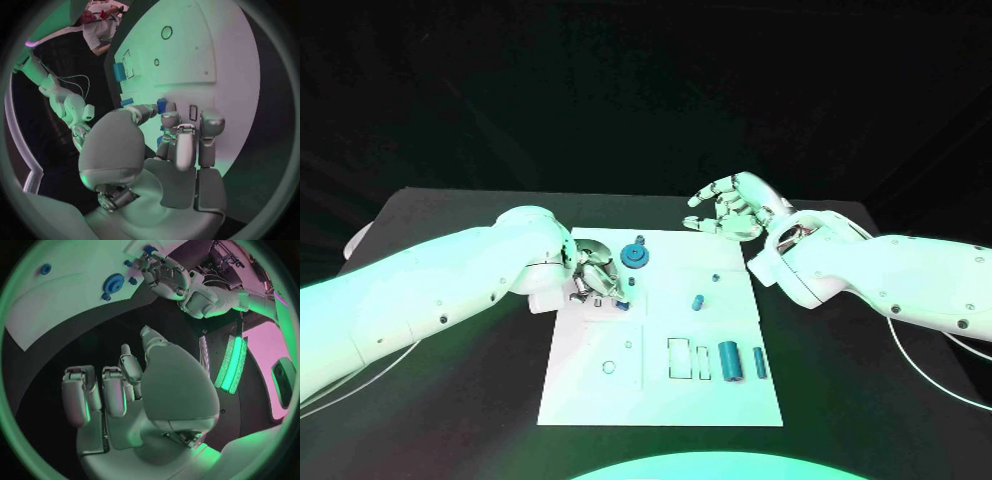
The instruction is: Assemble the parts on the task board
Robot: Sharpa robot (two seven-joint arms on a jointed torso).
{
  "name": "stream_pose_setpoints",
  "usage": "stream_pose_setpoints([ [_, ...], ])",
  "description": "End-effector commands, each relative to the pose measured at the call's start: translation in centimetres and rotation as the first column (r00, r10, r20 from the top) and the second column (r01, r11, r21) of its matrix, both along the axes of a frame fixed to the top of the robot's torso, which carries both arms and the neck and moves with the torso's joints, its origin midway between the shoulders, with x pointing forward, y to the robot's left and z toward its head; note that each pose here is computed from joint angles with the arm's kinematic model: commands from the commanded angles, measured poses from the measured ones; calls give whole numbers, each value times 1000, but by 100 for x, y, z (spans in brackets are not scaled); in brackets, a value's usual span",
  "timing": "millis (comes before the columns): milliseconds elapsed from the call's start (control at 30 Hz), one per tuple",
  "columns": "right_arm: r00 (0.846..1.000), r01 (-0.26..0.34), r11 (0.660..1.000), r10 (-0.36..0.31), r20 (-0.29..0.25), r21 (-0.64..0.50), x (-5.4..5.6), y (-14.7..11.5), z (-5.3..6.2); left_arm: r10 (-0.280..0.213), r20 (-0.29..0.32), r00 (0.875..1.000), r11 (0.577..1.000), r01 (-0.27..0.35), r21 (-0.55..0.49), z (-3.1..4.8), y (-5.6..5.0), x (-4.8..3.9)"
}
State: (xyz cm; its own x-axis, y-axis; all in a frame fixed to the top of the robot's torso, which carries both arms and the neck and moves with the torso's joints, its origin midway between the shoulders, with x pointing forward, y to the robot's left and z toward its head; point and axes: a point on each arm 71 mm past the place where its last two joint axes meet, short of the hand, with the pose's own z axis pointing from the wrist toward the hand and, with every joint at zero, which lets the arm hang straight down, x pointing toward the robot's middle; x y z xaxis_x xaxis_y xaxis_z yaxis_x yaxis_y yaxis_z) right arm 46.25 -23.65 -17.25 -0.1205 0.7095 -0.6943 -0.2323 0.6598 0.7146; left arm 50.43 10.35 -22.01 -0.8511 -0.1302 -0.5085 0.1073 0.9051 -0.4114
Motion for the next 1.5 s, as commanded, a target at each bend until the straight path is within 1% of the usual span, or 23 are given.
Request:
stream_pose_setpoints([
  [33,1000,-15,1000,14,-2,-6,-5,12,-4,-2,-9,1000,1000,2,-4,-9,2,-14],
  [200,1000,-14,1000,14,-2,-6,-5,8,-6,20,-3,1000,999,-20,-41,7,26,-14],
  [400,1000,-12,1000,12,-1,-6,-6,-1,-6,60,24,998,993,-57,-106,60,82,-21],
  [467,1000,-10,1000,10,-1,-7,-6,-6,-6,76,48,996,990,-70,-122,85,114,-25],
  [633,1000,-6,1000,6,-5,-4,-9,-15,-8,94,94,991,989,-82,-125,115,182,-25],
  [767,1000,-3,1000,3,-6,-3,-9,-24,-10,99,134,986,989,-82,-121,136,204,-27],
  [867,1000,-1,1000,1,-7,-3,-9,-28,-12,96,154,983,990,-78,-117,146,200,-31],
  [1033,1000,0,1000,0,-9,-3,-8,-31,-16,75,165,983,994,-60,-92,143,176,-43],
  [1267,1000,0,1000,0,-12,-4,-6,-30,-24,50,170,984,998,-42,-47,109,132,-60],
  [1500,1000,0,1000,0,-13,-4,-6,-30,-26,21,186,982,1000,-21,0,91,108,-63],
])
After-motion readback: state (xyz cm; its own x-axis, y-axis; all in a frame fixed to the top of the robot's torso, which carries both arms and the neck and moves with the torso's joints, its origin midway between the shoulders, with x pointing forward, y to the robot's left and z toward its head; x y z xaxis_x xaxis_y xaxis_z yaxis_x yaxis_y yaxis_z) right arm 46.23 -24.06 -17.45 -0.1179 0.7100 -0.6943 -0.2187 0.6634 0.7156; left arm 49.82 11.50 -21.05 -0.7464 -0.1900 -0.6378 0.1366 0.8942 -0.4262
